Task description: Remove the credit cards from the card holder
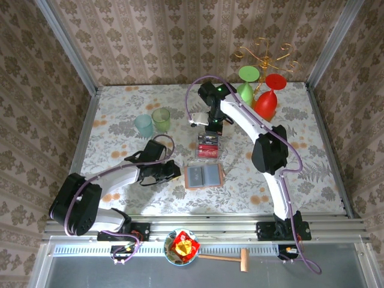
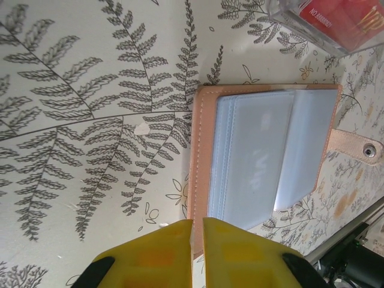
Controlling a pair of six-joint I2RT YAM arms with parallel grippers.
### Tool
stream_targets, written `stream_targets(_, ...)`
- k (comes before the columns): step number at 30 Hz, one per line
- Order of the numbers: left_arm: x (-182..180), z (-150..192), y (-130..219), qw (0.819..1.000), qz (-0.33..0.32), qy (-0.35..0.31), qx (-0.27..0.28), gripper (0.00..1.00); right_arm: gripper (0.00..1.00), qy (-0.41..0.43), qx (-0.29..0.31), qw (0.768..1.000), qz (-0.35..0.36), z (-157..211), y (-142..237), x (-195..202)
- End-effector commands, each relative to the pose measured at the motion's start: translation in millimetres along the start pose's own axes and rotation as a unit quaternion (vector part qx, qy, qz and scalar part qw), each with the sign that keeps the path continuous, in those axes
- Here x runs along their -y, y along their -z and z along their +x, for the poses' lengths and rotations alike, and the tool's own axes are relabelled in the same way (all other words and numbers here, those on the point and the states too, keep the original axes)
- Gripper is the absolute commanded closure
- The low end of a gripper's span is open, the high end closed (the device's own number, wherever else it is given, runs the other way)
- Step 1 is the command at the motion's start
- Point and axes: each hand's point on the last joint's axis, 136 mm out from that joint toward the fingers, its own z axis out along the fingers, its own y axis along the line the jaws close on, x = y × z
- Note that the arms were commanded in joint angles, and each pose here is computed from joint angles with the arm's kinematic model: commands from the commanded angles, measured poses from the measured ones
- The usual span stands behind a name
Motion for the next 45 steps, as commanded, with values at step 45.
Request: stream_targets(45, 8.3, -14.8, -0.1, 1.000, 0.015, -0.013, 0.016, 0.87, 0.74, -0.195, 0.119, 0.971, 0.075, -12.1, 16.3, -72.2)
